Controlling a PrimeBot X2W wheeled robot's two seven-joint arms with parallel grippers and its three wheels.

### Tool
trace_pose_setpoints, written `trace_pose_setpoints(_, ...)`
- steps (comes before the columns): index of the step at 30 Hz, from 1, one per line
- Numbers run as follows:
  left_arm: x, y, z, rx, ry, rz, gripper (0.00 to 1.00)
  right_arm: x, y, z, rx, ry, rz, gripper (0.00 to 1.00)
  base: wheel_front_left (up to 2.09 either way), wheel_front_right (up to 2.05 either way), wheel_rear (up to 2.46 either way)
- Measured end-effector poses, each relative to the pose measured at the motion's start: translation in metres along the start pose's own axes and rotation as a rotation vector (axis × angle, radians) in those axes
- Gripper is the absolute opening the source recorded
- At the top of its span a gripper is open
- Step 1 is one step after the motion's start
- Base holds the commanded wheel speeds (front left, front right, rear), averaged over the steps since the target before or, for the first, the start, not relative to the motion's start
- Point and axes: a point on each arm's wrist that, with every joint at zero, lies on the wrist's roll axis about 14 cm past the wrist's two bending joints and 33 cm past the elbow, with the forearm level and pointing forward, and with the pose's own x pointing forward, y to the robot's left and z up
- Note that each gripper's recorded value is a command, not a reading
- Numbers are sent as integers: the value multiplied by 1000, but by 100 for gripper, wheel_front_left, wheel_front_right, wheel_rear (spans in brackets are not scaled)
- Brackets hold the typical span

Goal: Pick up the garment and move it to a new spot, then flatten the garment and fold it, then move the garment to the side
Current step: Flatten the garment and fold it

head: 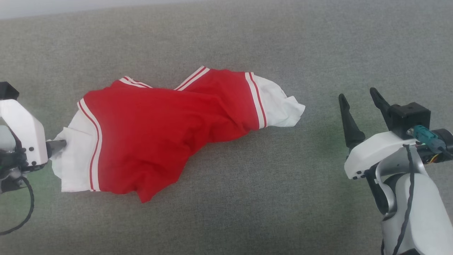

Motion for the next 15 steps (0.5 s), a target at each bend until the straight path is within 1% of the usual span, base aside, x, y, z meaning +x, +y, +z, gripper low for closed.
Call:
trace_pose_setpoints(3,9,5,-2,3,25,19,100,3,0,-4,-5,15,1,100,0,0,0)
trace_pose_setpoints(6,16,6,-6,-12,46,11,100,6,4,-9,-6,38,12,100,0,0,0)
trace_pose_setpoints(7,17,6,-7,-7,57,6,42,7,7,-10,-1,45,20,100,0,0,0)
trace_pose_setpoints(8,18,5,-8,5,62,-1,0,9,10,-11,5,56,29,100,0,0,0)
trace_pose_setpoints(11,19,6,-6,-2,48,-12,0,14,24,-14,17,92,71,100,0,0,0)
trace_pose_setpoints(15,20,4,-5,-18,20,-28,0,25,52,-20,34,180,155,100,0,0,0)
